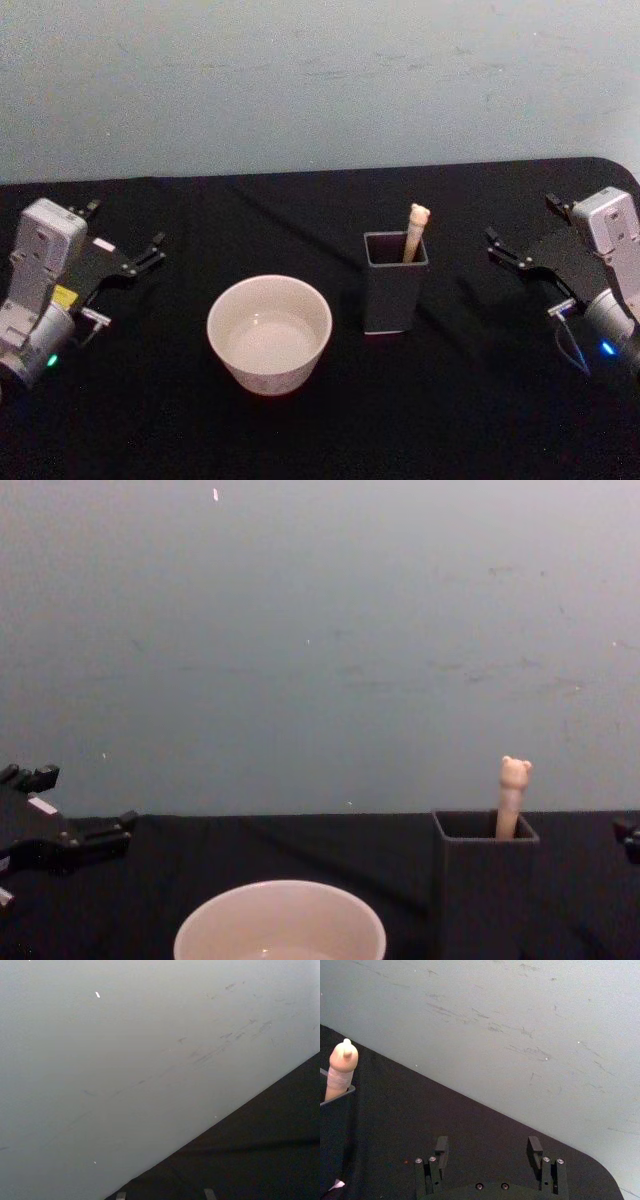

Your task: Pick up the stirring spoon with one hand, stir inside the cup, then place it back in its original position.

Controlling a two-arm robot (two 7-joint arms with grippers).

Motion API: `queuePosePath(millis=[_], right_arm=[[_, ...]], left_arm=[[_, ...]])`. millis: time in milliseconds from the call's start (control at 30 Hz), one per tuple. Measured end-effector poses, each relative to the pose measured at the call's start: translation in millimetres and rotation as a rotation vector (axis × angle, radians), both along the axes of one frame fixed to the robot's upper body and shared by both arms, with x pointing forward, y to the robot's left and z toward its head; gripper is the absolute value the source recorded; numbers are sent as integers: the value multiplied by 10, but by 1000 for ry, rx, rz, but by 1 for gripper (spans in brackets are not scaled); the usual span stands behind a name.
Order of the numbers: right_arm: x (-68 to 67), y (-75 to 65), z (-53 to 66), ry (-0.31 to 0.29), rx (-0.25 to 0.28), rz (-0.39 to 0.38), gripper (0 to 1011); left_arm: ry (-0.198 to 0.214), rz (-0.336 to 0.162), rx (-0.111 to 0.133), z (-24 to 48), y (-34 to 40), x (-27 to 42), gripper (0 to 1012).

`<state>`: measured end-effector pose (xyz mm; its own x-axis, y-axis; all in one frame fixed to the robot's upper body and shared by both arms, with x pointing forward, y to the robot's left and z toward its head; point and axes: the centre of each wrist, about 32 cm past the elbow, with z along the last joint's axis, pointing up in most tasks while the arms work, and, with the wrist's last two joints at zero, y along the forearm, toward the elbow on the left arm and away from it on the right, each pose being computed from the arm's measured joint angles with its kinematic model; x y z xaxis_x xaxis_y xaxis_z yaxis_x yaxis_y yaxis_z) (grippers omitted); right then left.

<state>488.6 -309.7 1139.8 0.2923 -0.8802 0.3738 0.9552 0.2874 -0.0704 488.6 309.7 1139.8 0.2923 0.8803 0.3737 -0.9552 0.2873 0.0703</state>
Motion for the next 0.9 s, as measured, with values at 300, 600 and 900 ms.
queuePosePath(millis=[300,600,900], right_arm=[[0,0,0,0,0,0,1002],[0,0,0,0,0,0,1002],[0,0,0,0,0,0,1000]], left_arm=[[0,0,0,0,0,0,1001],[0,0,0,0,0,0,1002],[0,0,0,0,0,0,1001]])
